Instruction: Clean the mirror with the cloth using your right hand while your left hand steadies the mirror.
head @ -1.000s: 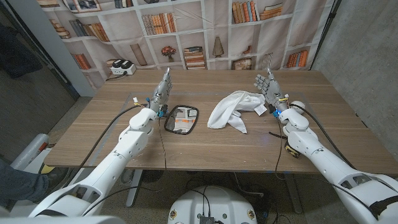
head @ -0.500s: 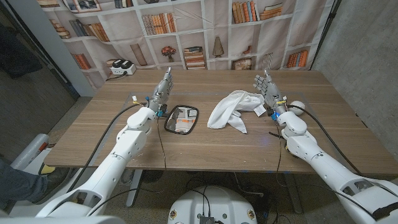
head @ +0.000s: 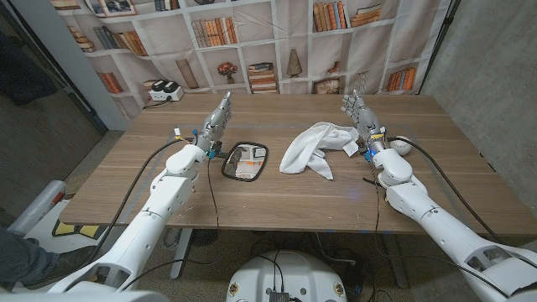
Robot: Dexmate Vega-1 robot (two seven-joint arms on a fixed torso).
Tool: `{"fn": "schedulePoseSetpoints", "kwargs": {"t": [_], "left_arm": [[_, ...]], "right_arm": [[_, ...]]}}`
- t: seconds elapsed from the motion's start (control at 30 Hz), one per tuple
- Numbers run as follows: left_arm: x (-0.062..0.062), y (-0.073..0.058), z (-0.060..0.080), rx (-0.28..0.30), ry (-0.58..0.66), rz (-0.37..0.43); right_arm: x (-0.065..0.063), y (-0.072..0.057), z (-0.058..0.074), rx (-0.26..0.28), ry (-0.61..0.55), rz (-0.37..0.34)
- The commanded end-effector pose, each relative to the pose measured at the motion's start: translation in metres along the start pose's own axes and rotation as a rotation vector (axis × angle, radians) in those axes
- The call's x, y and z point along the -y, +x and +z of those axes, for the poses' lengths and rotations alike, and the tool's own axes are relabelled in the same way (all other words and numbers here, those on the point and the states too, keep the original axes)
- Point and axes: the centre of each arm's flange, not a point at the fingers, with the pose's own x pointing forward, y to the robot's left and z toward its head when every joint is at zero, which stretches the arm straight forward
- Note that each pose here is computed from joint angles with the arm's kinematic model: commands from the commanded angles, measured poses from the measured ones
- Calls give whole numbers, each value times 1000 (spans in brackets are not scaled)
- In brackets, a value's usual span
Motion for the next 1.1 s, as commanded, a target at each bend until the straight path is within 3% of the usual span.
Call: {"fn": "schedulePoseSetpoints", "kwargs": {"t": [0.03,0.3,0.6,0.77,1.1], "left_arm": [[-4,-6,-1,-5,60,-2],[-8,-9,-3,1,41,3],[-15,-14,-2,2,52,10],[-19,-13,-4,7,30,-5],[-21,-23,-3,1,131,21]], "right_arm": [[-9,-4,9,30,-23,2],[-23,-6,17,46,-53,39],[-36,-11,32,81,-220,11],[-46,-14,34,72,-314,-13],[-55,-17,37,47,-424,-22]]}}
